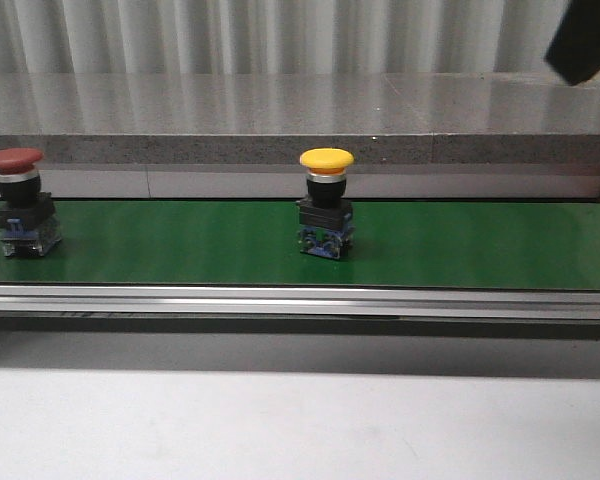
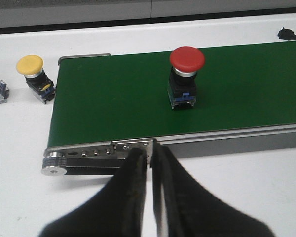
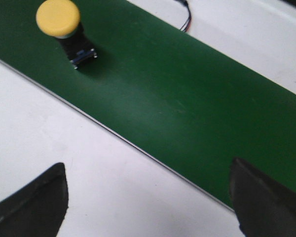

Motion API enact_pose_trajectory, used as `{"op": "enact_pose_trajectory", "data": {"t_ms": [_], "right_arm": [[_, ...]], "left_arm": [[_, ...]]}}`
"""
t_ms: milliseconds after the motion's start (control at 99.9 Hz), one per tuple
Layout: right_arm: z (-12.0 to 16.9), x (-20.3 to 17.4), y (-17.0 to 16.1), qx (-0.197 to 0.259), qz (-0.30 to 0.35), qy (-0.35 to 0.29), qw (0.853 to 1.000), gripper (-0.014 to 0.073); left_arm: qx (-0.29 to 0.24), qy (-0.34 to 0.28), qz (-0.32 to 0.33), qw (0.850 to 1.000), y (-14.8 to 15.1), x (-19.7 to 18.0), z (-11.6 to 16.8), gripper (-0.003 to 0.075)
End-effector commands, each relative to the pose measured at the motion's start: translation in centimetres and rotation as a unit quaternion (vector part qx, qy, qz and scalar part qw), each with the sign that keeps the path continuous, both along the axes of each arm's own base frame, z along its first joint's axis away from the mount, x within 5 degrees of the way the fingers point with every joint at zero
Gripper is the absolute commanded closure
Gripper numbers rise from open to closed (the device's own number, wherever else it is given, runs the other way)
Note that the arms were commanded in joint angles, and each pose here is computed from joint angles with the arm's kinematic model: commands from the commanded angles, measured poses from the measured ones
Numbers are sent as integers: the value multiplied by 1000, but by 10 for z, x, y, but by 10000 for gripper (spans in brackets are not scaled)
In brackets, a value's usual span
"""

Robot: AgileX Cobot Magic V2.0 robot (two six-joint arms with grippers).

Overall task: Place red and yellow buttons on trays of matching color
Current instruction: 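Grasp the yellow button on the belt with the right gripper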

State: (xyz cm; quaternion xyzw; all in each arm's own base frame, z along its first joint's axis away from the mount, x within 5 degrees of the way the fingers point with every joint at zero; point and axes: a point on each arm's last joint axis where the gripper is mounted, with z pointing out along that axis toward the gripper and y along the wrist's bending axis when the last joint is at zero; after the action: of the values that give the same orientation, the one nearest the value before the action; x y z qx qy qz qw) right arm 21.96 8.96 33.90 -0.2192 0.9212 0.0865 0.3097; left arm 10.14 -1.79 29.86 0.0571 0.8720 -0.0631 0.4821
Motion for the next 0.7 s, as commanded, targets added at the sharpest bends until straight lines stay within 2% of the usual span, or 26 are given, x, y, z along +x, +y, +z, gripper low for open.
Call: {"op": "enact_pose_trajectory", "data": {"t_ms": [0,260,630,690], "right_arm": [[10,15,16,0,23,-12,1000,-59],[-15,61,59,-34,81,35,996,-59],[-48,115,86,-57,96,68,991,-57],[-55,122,87,-62,99,77,990,-29]], "left_arm": [[-13,-47,-1,999,-1,3,14,726],[-13,-47,-1,999,-1,3,14,726],[-13,-47,-1,999,-1,3,14,726],[-13,-47,-1,999,-1,3,14,726]]}}
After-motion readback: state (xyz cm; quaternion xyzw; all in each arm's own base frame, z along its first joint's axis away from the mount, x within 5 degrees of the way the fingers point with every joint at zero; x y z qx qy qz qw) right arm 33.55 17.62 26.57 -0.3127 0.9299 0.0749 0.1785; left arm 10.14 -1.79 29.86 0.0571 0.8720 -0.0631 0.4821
